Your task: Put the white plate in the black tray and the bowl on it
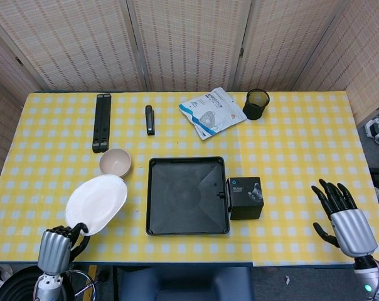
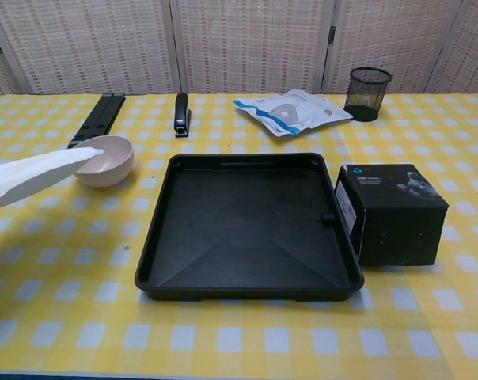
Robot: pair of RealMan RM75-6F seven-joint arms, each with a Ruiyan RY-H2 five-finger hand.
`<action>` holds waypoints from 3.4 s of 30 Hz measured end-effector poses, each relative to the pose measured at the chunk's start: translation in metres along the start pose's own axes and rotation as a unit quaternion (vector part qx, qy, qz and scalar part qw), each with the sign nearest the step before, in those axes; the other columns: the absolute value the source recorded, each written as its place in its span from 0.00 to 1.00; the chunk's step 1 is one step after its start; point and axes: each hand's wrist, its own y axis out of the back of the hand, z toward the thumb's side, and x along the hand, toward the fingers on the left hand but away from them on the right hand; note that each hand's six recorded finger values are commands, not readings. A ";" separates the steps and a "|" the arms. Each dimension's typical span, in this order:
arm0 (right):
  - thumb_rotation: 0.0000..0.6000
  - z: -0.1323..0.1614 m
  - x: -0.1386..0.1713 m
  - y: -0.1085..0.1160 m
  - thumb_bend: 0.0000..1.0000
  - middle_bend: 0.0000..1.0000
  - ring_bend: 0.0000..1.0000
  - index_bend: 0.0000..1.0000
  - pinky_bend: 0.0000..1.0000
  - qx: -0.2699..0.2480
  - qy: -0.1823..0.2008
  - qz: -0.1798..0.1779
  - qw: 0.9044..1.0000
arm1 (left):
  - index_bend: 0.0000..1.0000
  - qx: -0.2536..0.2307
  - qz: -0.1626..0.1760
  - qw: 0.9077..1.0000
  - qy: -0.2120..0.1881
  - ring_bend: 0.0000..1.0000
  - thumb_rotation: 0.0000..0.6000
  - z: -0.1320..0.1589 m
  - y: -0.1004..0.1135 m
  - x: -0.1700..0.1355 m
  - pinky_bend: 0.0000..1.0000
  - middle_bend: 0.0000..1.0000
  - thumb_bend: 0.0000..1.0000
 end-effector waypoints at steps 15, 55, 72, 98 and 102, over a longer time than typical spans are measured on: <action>1.00 -0.003 0.009 0.011 0.33 0.00 0.00 0.00 0.00 -0.016 0.008 -0.013 1.000 | 0.66 -0.059 -0.020 0.995 -0.084 1.00 1.00 0.080 -0.008 0.049 1.00 1.00 0.50; 1.00 -0.033 0.008 0.021 0.33 0.00 0.00 0.00 0.00 -0.021 -0.058 -0.030 0.998 | 0.53 -0.109 -0.128 0.983 -0.076 1.00 1.00 0.135 -0.139 0.111 1.00 1.00 0.49; 1.00 -0.034 0.014 0.031 0.33 0.00 0.00 0.00 0.00 -0.031 -0.053 -0.050 0.997 | 0.18 -0.151 -0.167 0.970 -0.092 1.00 1.00 0.147 -0.128 0.103 1.00 1.00 0.25; 1.00 -0.024 0.012 0.021 0.33 0.00 0.00 0.00 0.00 -0.023 -0.030 -0.028 0.999 | 0.42 -0.052 -0.154 0.986 0.045 1.00 1.00 0.006 -0.083 0.129 1.00 1.00 0.44; 1.00 -0.023 0.009 0.018 0.33 0.00 0.00 0.00 0.00 -0.020 -0.033 -0.022 0.999 | 0.43 -0.030 -0.163 0.984 0.065 1.00 1.00 -0.015 -0.090 0.134 1.00 1.00 0.48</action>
